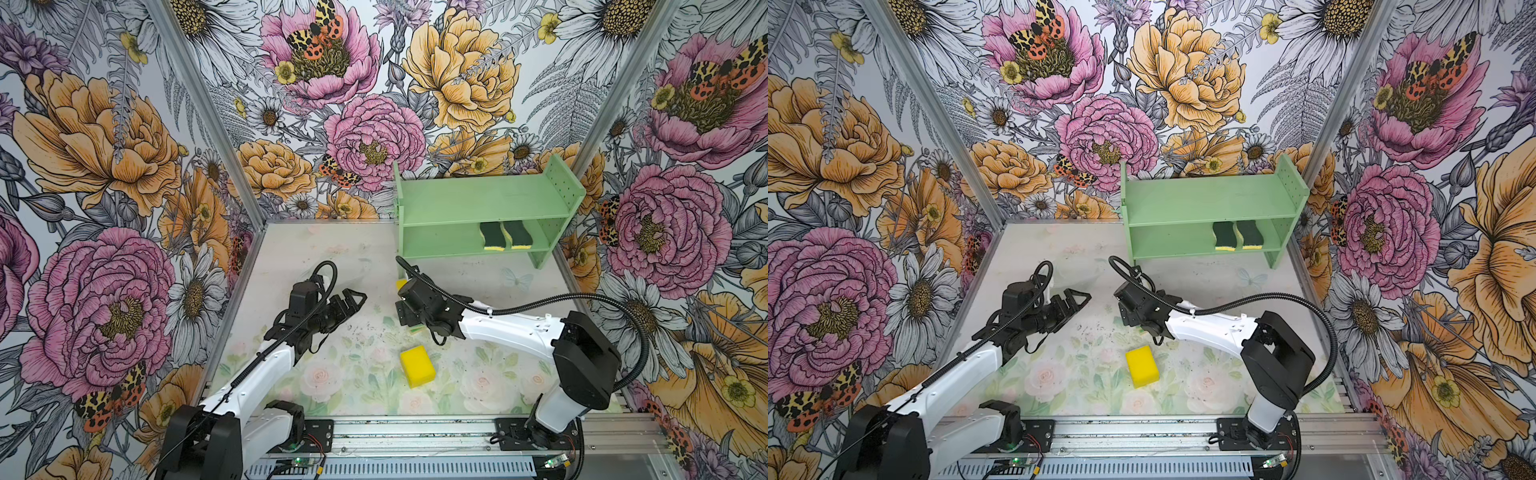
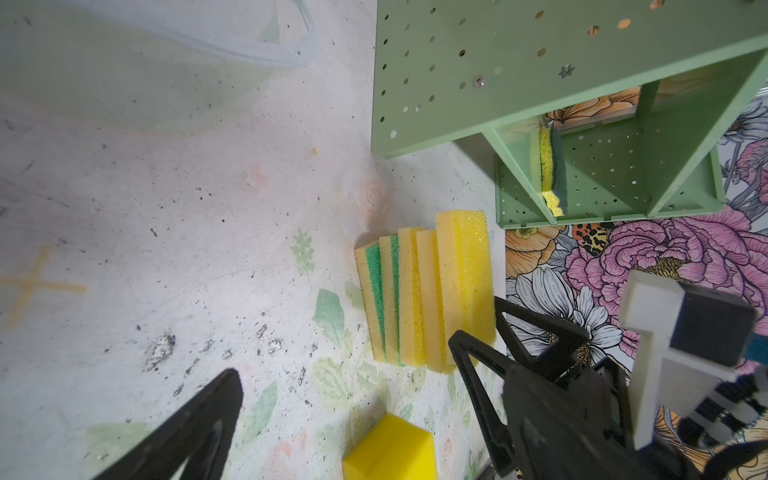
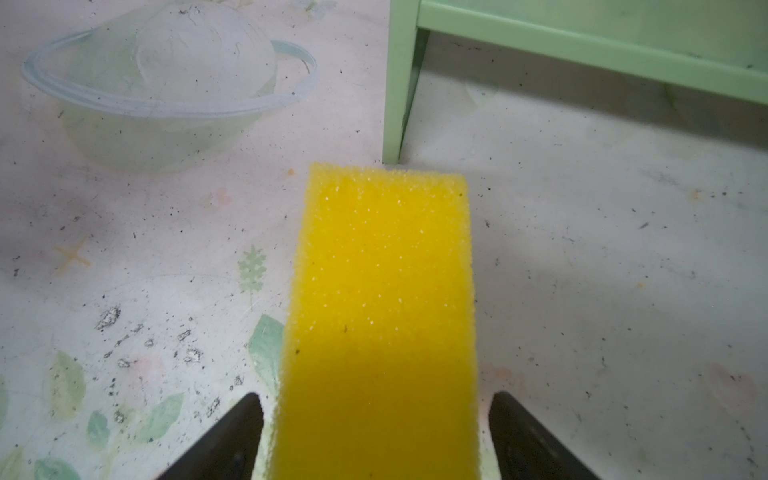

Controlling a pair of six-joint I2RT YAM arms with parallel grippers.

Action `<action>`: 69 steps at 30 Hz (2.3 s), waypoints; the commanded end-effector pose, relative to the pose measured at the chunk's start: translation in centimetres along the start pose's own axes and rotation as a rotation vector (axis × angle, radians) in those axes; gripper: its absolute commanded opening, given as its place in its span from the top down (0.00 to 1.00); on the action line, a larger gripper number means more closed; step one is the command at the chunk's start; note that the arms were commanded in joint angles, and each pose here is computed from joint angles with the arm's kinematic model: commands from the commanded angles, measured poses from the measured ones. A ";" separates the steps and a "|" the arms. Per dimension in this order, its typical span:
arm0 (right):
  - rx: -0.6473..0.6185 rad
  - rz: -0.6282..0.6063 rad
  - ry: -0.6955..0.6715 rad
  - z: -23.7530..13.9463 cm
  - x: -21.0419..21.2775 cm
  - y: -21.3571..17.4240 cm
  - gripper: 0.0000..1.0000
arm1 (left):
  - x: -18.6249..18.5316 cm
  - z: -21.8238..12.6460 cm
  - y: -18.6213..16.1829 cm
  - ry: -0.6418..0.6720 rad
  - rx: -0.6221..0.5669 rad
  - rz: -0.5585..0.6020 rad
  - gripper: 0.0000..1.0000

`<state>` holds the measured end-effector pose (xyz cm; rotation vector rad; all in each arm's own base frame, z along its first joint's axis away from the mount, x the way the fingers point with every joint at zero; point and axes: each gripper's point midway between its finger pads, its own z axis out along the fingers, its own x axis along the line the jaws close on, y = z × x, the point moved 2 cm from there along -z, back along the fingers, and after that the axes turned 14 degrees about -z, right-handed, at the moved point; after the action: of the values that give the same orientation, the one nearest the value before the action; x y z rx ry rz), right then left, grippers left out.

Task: Place and organize the cleaning sponges onto the shelf
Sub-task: 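Close the right gripper on the yellow sponge's end, then lift the yellow sponge and carry it into the shelf's lower tier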

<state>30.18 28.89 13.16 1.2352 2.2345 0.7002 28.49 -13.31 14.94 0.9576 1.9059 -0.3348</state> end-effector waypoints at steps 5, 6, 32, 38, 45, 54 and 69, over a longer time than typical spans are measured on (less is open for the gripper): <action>-0.001 0.004 0.003 0.4 0.1 0.6 0.14 | -0.2 0.1 -0.1 -0.011 -0.003 0.022 0.01; -0.001 0.003 0.003 0.4 0.1 0.6 0.14 | -0.1 0.1 -0.1 -0.009 -0.002 0.021 0.01; -0.005 0.005 0.008 0.1 0.1 0.6 0.29 | -0.1 0.1 -0.1 -0.009 -0.004 0.021 0.01; -0.005 0.005 0.005 0.1 0.0 0.6 0.33 | -0.1 0.0 -0.2 -0.010 -0.002 0.021 0.01; -0.014 0.010 0.001 -0.1 -0.2 0.8 0.37 | -0.2 0.0 -0.2 -0.013 -0.002 0.023 0.01; -0.043 -0.001 -0.008 -1.1 -0.9 1.5 0.38 | -0.3 -0.1 -0.1 -0.015 -0.002 0.026 0.01; -0.094 0.031 -0.047 -3.0 -4.3 2.4 0.38 | -0.8 0.0 0.0 -0.022 0.000 0.030 0.01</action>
<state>31.44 26.90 16.34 1.2265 2.1744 0.7600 28.48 -13.31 14.93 0.9580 1.9060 -0.3347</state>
